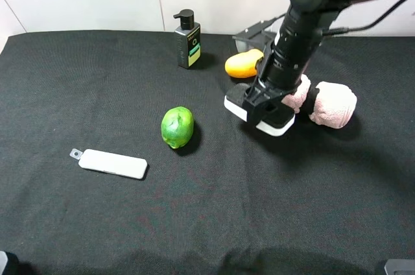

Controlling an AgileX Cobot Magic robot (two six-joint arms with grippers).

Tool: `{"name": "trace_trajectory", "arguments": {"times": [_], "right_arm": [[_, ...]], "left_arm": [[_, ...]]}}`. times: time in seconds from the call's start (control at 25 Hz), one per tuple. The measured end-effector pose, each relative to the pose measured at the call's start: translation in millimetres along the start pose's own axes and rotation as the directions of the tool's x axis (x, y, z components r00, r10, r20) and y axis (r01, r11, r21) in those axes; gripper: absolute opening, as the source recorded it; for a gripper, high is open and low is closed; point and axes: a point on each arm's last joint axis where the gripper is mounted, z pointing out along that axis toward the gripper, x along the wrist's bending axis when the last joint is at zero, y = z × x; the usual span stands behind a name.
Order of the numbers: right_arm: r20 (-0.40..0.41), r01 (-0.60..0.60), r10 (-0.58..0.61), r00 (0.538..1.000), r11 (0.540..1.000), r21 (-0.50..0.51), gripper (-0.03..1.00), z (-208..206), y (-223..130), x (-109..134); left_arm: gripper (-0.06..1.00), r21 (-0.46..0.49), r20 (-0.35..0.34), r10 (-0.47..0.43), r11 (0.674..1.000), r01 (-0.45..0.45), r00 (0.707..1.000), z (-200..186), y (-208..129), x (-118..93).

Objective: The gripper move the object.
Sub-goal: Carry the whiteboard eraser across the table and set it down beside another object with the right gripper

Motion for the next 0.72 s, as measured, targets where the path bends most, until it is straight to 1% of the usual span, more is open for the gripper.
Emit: {"name": "trace_trajectory", "arguments": {"times": [0.36,0.72], "right_arm": [[0.057,0.009,-0.006,0.998,0.998,-0.056,0.46,-35.1,25.1,-5.6],[0.137,0.041,-0.027,0.99,0.994,-0.102,0.46,-70.8,43.5,-11.3]], "left_arm": [[0.76,0.0,0.0,0.0,1.0,0.0,1.0,0.0,0.0,0.0],[0.76,0.0,0.0,0.0,1.0,0.0,1.0,0.0,0.0,0.0]]}}
